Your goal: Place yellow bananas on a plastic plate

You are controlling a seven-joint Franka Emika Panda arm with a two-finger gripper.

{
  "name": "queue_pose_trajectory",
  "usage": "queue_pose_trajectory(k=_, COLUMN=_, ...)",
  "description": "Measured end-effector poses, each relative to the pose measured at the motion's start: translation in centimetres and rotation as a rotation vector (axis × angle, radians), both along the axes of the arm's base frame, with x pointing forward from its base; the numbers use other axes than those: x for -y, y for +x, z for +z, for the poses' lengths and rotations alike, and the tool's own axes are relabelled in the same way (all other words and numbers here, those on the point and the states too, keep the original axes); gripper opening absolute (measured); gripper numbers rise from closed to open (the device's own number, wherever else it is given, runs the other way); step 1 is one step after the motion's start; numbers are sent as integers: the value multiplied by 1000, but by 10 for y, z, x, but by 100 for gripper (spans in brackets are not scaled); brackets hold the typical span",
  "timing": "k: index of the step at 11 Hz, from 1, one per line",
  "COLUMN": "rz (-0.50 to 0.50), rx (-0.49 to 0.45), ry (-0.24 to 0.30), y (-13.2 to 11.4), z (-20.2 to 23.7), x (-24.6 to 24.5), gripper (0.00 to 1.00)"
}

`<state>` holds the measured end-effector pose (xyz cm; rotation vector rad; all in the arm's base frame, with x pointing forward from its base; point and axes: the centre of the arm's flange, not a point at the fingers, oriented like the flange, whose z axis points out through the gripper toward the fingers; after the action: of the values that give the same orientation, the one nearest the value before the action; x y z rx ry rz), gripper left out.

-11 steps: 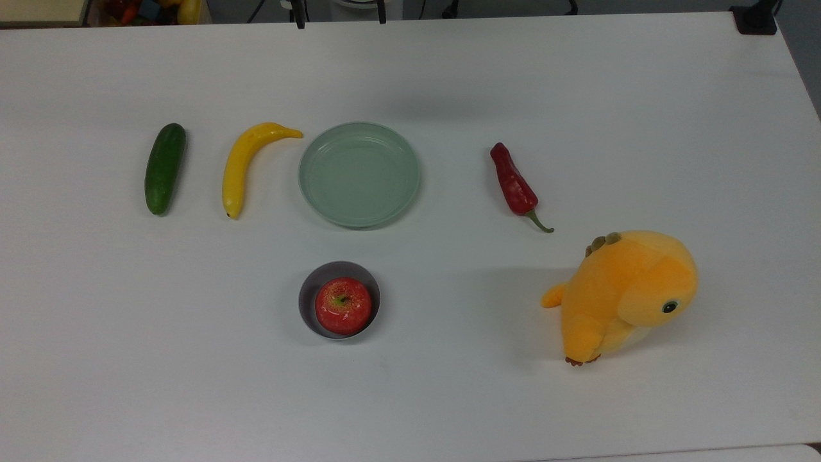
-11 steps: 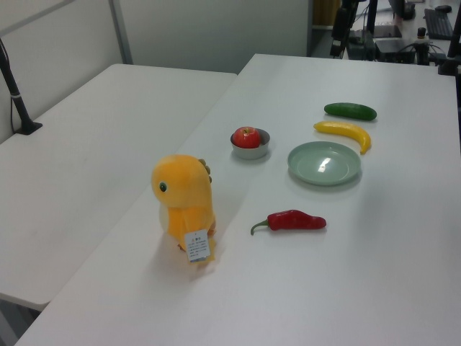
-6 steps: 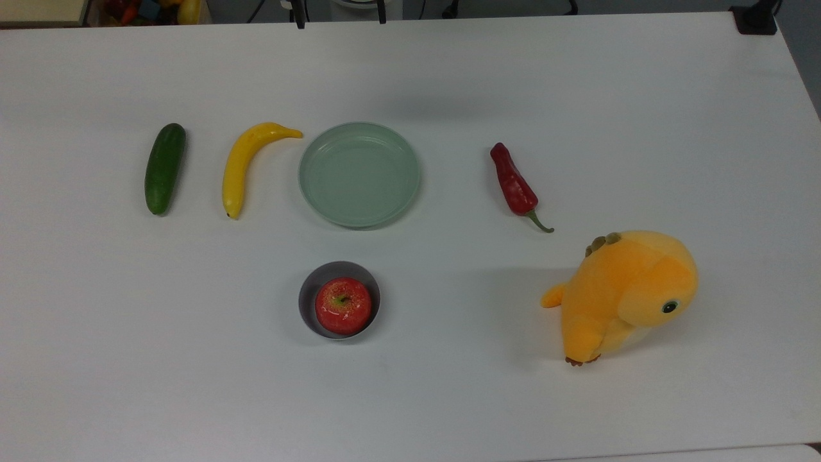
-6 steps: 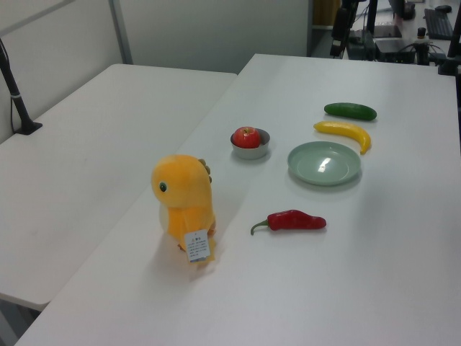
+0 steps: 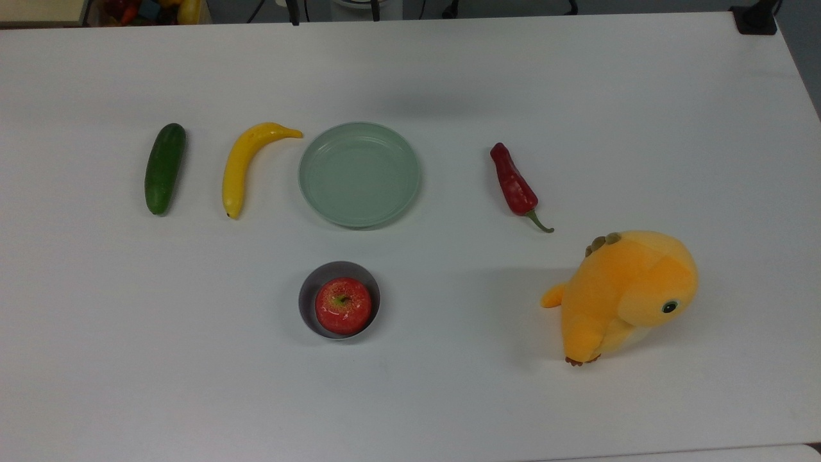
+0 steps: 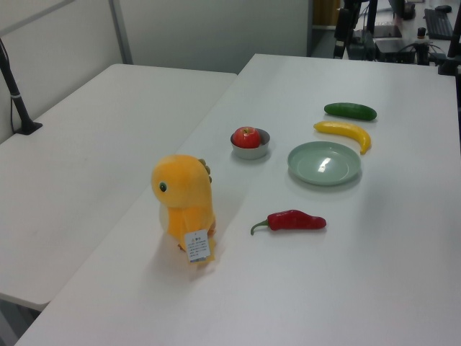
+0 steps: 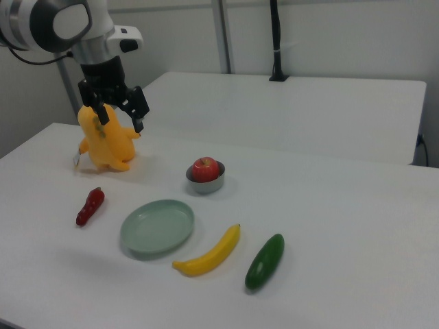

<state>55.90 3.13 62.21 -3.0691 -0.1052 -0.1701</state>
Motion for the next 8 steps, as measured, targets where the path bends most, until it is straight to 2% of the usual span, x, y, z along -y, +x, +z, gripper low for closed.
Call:
queue_pose_trajectory(k=3, rz=42, rx=-10, ry=-6, y=-1, z=-2, x=8, gripper=100)
queue_pose_trajectory(k=6, rz=122, rx=-14, ry=-23, y=3, z=-10, x=59, gripper=100)
queue_pose_trajectory(k=8, rz=102, rx=-33, ry=-30, y=12, z=-30, x=97, gripper=100)
